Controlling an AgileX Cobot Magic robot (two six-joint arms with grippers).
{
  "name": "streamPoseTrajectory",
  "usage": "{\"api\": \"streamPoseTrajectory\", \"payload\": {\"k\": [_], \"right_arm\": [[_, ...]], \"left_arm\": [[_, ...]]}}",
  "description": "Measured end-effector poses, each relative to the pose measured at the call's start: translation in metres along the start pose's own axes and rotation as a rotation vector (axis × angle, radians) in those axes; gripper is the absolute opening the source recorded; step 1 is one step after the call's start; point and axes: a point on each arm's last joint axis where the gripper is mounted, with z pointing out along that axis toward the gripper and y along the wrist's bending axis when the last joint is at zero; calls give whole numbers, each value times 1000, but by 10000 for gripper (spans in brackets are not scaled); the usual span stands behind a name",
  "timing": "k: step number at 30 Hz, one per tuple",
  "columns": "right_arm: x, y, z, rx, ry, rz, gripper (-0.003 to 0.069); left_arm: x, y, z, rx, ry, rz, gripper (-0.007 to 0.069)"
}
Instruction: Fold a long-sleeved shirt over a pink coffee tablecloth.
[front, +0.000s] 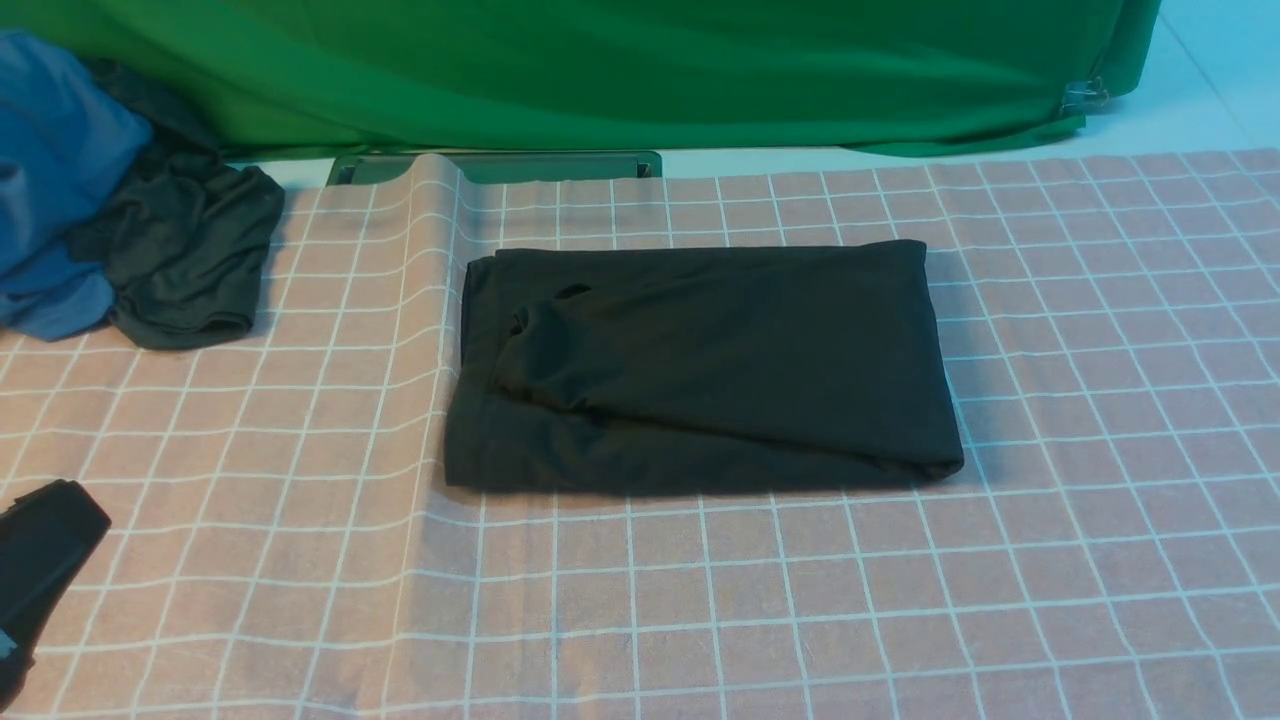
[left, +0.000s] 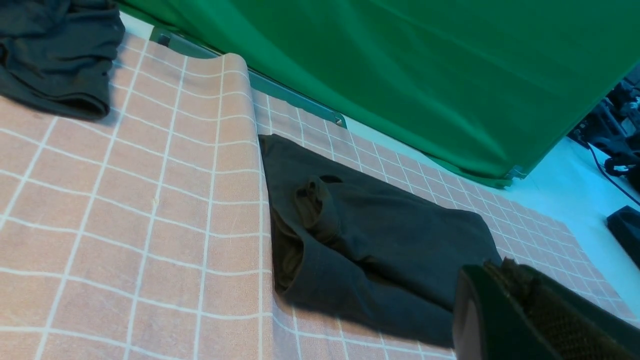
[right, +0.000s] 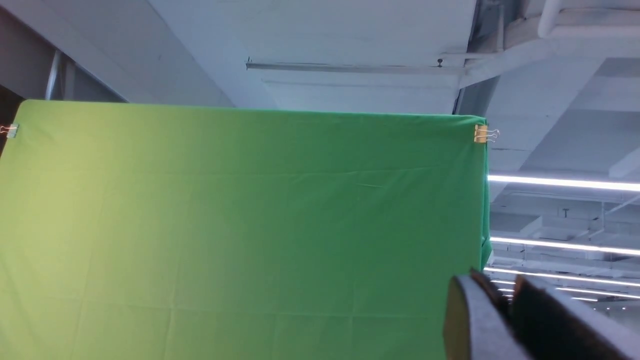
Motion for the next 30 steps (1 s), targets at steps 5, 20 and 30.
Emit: {"api": "streamPoseTrajectory", "payload": {"k": [5,20,30], "right_arm": [[0,0,0,0,-1,1,164],[0,0,0,0,-1,1,197],[0,0,0,0,0,1,207]], "left_arm": [[-2,1,0,-10,-20,68,13],[67,54,16,-170,-230,184,13],[77,60,17,-224,-140,144,13]]}}
